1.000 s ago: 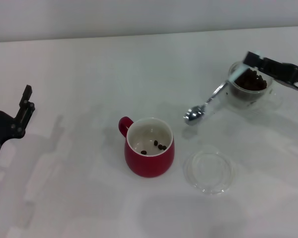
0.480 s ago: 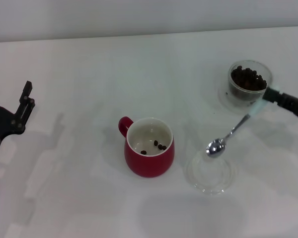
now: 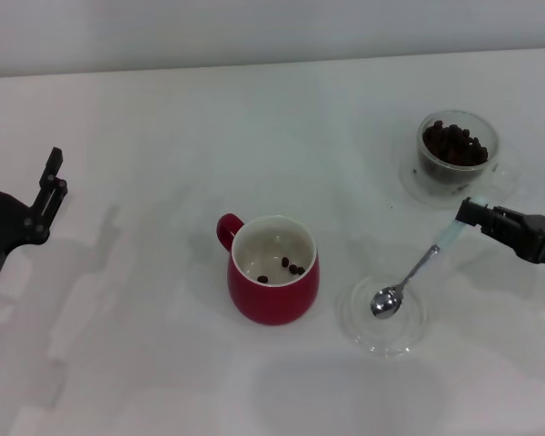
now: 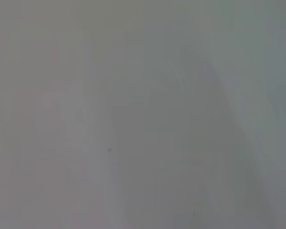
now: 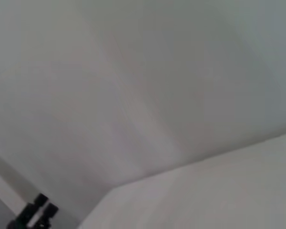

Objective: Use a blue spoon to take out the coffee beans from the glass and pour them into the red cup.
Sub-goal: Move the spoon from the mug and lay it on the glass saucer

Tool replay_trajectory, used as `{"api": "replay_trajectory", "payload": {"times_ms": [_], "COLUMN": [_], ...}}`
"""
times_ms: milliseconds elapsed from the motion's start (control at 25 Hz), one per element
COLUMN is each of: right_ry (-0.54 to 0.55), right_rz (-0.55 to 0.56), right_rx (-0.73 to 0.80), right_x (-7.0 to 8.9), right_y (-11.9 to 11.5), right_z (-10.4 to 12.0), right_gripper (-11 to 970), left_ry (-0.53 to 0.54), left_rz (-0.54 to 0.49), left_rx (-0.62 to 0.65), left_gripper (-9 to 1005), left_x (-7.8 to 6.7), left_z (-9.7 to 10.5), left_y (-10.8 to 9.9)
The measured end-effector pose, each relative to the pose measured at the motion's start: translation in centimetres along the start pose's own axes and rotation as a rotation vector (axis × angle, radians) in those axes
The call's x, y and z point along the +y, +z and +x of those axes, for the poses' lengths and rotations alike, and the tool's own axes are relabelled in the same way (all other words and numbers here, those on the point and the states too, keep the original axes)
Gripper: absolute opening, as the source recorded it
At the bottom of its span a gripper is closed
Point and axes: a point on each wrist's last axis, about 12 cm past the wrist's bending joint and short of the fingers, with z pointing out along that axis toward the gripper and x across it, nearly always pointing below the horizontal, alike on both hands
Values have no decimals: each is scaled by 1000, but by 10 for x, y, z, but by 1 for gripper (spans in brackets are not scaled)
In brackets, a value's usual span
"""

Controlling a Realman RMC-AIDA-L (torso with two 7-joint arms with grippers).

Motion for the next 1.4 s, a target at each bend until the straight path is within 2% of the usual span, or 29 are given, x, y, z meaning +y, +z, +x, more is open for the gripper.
{"api": "replay_trajectory", "payload": {"times_ms": [240, 880, 1400], "right_ry": [6, 75, 71], "right_rz": [42, 45, 76], "right_rx": [34, 64, 115], "right_x": [-4, -4, -8], "right_y": [3, 11, 18], "right_z": [7, 12, 14], "right_gripper": [147, 147, 148], "left_ry": [3, 7, 9], "left_rz": [0, -14, -20], "left_rx": [3, 8, 9], "left_gripper": [671, 670, 671], "left_x": [0, 4, 6], "left_z": [0, 1, 1], "left_y": [0, 0, 4]}}
